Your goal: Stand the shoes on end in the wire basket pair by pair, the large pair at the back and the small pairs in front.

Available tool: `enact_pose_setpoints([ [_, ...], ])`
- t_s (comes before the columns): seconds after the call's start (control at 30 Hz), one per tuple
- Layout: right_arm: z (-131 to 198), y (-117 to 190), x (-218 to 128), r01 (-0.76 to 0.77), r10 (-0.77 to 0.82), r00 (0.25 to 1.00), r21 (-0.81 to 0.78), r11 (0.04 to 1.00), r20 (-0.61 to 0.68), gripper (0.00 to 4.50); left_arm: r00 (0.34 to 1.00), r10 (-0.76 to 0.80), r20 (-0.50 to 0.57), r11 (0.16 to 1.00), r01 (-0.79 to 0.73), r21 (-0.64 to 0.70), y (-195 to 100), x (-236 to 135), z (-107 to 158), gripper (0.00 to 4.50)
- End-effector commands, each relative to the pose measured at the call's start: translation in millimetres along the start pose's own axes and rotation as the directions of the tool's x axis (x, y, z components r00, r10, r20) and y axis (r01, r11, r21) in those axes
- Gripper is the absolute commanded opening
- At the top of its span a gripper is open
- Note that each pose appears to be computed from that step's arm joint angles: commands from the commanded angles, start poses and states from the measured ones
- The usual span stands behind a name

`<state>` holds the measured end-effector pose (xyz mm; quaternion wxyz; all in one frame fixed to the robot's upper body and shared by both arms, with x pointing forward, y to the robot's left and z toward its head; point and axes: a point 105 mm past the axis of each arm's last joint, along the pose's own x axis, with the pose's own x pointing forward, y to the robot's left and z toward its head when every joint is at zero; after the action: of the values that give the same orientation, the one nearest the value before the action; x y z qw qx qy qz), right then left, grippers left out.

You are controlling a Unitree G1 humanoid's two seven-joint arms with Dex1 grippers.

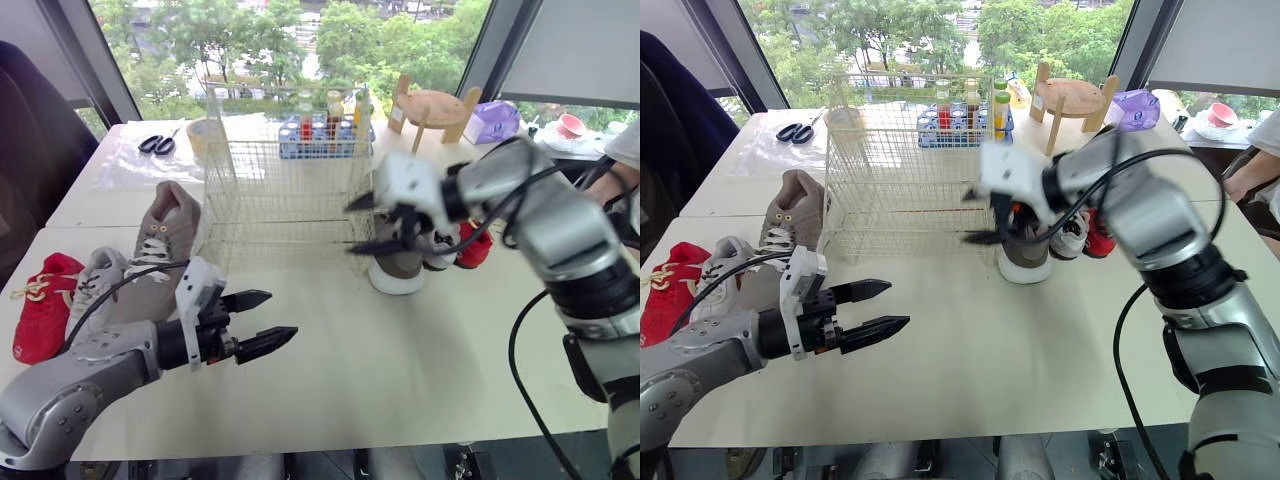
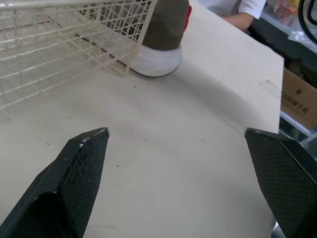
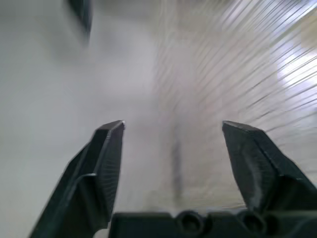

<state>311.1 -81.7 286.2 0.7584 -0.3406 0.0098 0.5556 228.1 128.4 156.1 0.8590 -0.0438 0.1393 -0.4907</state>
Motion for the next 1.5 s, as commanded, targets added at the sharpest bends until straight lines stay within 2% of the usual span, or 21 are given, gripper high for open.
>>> enact_pose_setpoints([
  [0.03,10.4,-31.4,-42.6,0.317,-0.351,0.918,0.188,0.929,0.186,3.42,0.997,-0.044,0.057,0.999,0.044,-0.012,-4.8,-2.6,14.0,4.5],
  [0.13,-25.0,-31.6,-58.3,0.486,-0.553,0.822,0.335,0.807,0.138,4.33,0.993,-0.083,0.088,0.994,0.089,-0.061,-6.1,-1.5,20.5,4.5],
  [0.17,-35.7,-25.2,-57.7,0.514,-0.588,0.8,0.369,0.775,0.121,4.42,0.992,-0.097,0.086,0.992,0.103,-0.07,-6.4,-1.5,21.7,4.5],
  [0.3,-88.3,7.7,-49.6,0.658,-0.753,0.658,0.485,0.576,0.002,4.42,0.991,-0.131,0.029,0.989,0.133,-0.058,-5.1,4.5,21.6,4.5],
  [0.4,-110.5,26.8,-41.7,0.694,-0.798,0.598,0.547,0.468,-0.075,4.42,0.991,-0.134,-0.004,0.99,0.133,-0.048,-2.9,6.7,19.6,4.5],
  [0.63,-139.1,43.3,-19.8,0.701,-0.806,0.57,0.604,0.379,-0.156,4.42,0.989,-0.144,-0.021,0.989,0.143,-0.041,-5.6,8.3,17.5,4.5],
  [0.87,-165.0,40.3,0.3,0.68,-0.798,0.571,0.656,0.326,-0.196,4.42,0.992,-0.12,-0.05,0.993,0.119,-0.024,-4.5,6.5,13.3,4.5],
  [0.97,-188.3,48.2,9.3,0.716,-0.783,0.566,0.625,0.31,-0.26,3.61,0.993,-0.103,-0.053,0.995,0.102,-0.016,-2.6,6.0,12.9,4.5],
  [1.1,-201.3,53.2,11.1,0.742,-0.789,0.544,0.603,0.293,-0.285,1.66,0.994,-0.096,-0.057,0.995,0.095,-0.011,-1.1,5.5,12.3,4.5],
  [1.2,-202.7,54.0,11.2,0.748,-0.794,0.533,0.6,0.283,-0.291,0.45,0.994,-0.089,-0.059,0.996,0.089,-0.006,0.9,5.2,12.4,4.5],
  [1.23,-202.5,54.2,11.7,0.748,-0.795,0.531,0.603,0.278,-0.292,0.23,0.994,-0.088,-0.059,0.996,0.088,-0.005,1.7,5.0,12.6,4.5],
  [1.33,-183.7,39.2,0.1,0.753,-0.846,0.472,0.613,0.24,-0.249,0.2,0.994,-0.092,-0.052,0.996,0.092,-0.005,4.1,5.6,14.3,4.5],
  [1.5,-109.9,-27.7,-62.3,0.796,-0.966,0.253,0.579,0.179,-0.048,0.2,0.986,-0.165,0.033,0.983,0.167,-0.073,1.2,-0.6,33.4,4.5],
])
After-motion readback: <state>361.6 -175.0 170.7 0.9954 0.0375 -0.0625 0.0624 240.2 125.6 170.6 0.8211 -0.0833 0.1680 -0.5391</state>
